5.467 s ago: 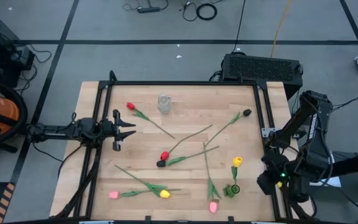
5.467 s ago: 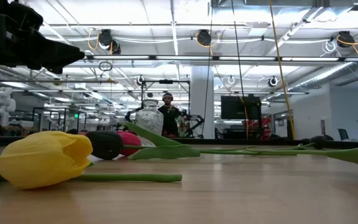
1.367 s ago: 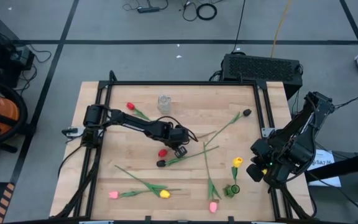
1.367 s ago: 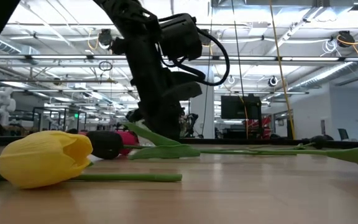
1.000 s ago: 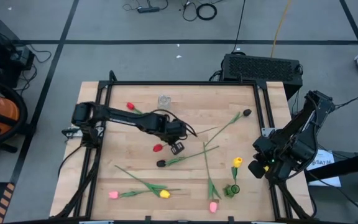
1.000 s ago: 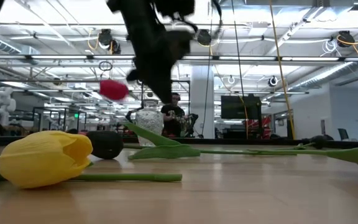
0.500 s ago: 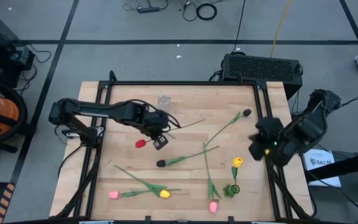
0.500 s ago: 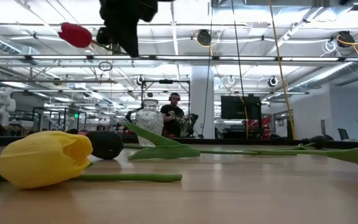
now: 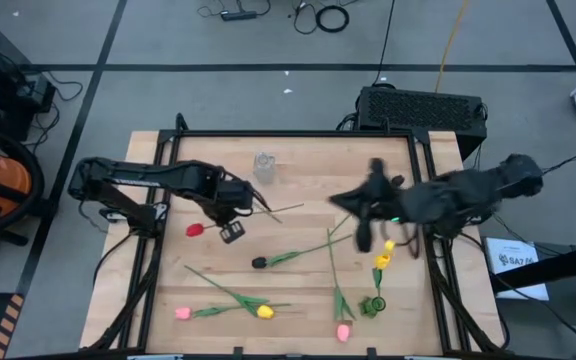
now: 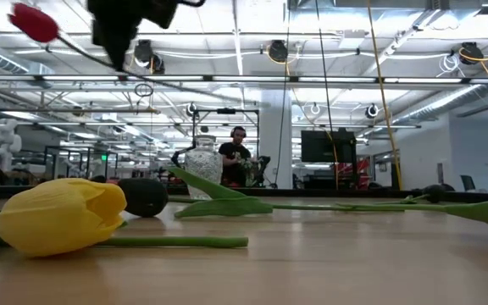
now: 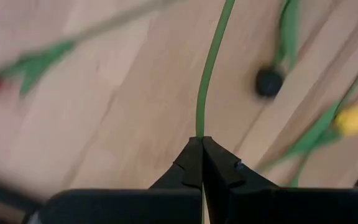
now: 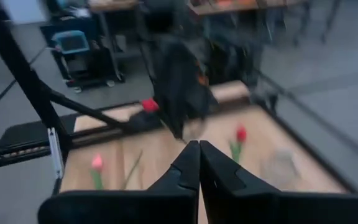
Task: Sort flowers into vase by color
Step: Put the bottom red tulip into the transparent vase
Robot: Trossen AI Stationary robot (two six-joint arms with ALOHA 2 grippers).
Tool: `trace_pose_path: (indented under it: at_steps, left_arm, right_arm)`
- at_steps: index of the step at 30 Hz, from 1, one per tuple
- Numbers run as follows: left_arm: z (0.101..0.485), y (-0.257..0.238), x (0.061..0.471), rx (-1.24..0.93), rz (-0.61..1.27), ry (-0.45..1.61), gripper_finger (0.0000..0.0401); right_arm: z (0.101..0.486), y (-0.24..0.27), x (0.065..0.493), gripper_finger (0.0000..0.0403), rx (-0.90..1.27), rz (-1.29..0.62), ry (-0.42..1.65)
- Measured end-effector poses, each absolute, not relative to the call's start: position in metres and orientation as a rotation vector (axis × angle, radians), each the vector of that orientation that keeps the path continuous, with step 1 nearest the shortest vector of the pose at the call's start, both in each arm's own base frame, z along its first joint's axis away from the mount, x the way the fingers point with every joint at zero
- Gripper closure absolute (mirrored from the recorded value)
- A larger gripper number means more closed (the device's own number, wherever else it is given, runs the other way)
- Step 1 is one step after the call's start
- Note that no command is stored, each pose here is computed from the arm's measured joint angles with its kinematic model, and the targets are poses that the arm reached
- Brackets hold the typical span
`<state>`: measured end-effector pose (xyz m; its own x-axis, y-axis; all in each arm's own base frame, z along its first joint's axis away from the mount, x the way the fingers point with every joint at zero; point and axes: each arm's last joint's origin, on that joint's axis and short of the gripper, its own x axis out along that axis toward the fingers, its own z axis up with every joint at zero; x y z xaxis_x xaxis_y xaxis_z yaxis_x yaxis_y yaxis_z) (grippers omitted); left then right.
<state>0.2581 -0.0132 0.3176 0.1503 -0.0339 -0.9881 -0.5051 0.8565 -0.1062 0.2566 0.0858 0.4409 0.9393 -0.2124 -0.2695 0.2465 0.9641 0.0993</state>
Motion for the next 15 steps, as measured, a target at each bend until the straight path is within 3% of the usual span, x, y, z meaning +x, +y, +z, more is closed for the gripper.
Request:
trace_pose_path:
  at_steps: [6, 15]
  left_arm:
    - [0.317, -0.014, 0.247, -0.487, 0.338, 1.518, 0.0401]
    - [0.323, -0.004, 0.244, -0.59, 0.317, 1.481, 0.0401]
  right_arm:
    - [0.396, 0.095, 0.335, 0.0402, -0.188, -0.222, 0.305]
    - [0.364, 0.085, 0.391, 0.0399, -0.314, -0.264, 0.555]
